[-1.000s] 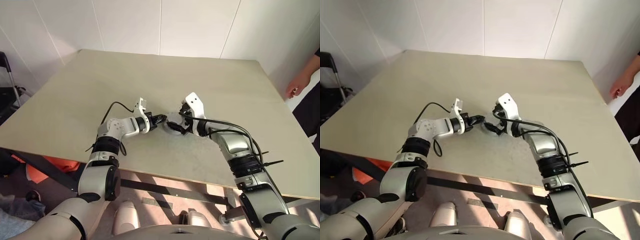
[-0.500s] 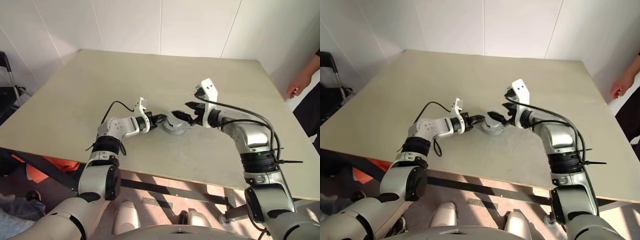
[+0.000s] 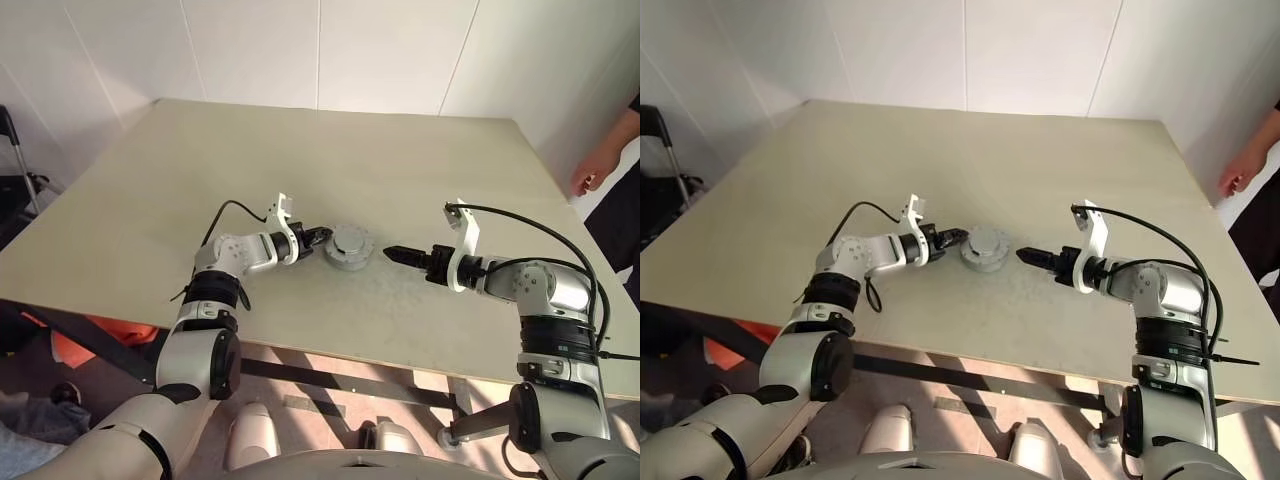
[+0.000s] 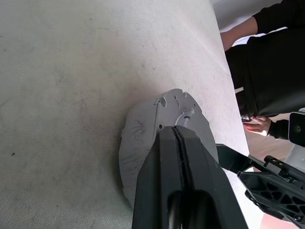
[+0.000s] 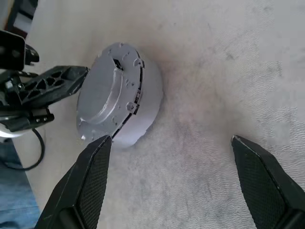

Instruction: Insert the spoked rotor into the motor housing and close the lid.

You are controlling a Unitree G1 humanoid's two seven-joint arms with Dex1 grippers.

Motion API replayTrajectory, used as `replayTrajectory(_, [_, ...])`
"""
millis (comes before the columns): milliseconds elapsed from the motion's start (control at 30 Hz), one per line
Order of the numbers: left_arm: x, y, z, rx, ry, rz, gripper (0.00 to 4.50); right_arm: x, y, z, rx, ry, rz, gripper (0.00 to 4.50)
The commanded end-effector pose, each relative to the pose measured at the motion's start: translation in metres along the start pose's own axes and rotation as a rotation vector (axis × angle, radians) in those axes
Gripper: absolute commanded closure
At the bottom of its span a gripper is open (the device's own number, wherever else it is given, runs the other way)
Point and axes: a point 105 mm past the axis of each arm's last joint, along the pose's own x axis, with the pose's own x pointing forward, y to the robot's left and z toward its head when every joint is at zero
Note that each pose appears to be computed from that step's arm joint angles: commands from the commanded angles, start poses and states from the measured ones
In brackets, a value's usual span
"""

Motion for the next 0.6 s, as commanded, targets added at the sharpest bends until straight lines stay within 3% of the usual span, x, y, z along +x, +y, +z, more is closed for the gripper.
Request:
replayTrajectory(33, [0.000, -0.009, 0.008, 0.037, -0.011, -0.019, 4.50, 0.013, 0.018, -0.001, 0.118, 0.007, 0.088, 0.01])
replayTrajectory(600, [0.000, -0.008, 0.011, 0.056, -0.013, -0.006, 4.50, 0.072, 0.072, -0.003, 0.246, -0.008, 0.240, 0.01])
